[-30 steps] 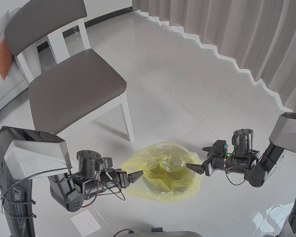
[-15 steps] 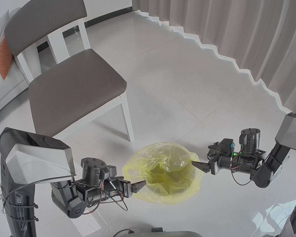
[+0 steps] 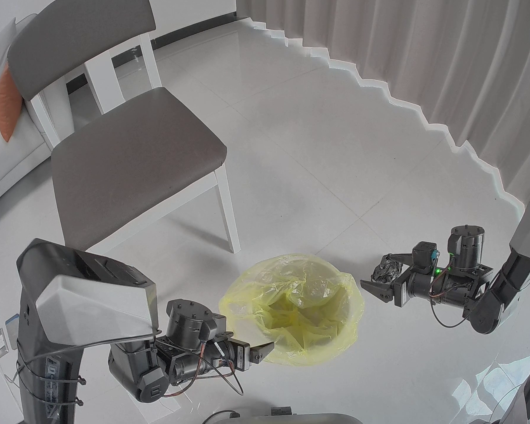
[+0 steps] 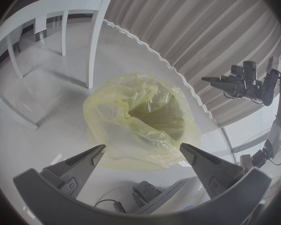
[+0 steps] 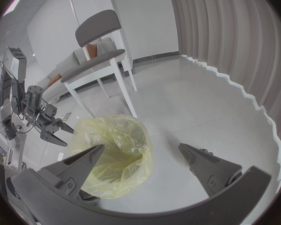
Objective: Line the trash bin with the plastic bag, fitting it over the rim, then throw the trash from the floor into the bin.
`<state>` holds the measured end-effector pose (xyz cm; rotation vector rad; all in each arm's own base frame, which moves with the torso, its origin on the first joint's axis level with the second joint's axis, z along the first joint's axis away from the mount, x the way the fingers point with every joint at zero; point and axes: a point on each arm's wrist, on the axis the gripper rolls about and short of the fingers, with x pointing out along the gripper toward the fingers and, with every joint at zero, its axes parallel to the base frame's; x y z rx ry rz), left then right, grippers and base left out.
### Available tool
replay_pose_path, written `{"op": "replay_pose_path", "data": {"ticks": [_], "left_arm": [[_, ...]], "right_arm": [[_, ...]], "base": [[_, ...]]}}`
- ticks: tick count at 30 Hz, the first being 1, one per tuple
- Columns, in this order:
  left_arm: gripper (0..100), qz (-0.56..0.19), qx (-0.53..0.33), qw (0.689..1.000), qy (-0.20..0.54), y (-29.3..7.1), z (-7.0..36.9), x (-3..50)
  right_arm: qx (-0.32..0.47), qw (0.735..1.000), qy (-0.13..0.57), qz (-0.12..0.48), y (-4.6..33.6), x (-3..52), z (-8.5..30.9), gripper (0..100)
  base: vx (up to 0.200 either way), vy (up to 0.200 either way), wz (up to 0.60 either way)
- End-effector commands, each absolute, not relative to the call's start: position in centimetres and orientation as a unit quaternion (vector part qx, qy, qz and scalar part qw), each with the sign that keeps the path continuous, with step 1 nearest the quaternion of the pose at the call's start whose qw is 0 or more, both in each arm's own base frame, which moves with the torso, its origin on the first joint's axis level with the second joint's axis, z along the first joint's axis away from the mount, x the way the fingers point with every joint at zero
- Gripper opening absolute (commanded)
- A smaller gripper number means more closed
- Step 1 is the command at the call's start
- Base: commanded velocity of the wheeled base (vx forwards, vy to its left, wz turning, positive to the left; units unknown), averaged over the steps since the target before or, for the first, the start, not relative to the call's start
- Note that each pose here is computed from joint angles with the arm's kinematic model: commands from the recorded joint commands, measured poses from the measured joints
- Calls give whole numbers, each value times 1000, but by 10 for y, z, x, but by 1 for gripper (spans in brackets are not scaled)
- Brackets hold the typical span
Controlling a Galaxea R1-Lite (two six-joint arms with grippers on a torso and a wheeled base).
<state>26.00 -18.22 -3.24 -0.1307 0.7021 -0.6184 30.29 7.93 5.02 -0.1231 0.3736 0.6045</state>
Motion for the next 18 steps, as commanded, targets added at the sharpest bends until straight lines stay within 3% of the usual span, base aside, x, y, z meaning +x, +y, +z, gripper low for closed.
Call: {"op": "replay_pose_path", "data": {"ticks": [1, 12, 13, 18], "left_arm": [[100, -299, -58, 887, 346, -187, -42, 261], [100, -305, -61, 890, 333, -195, -43, 270], [0, -307, -61, 889, 333, -196, -44, 270], [0, -303, -57, 885, 349, -196, -45, 269]], "right_arm": [[-57, 935, 182, 300, 75, 299, 52, 100], [-51, 932, 183, 310, 71, 296, 52, 100], [-51, 932, 183, 310, 71, 296, 52, 100], [-50, 931, 189, 309, 69, 293, 50, 100]], "base": [[0, 0, 0], [0, 0, 0], [0, 0, 0], [0, 0, 0]]}}
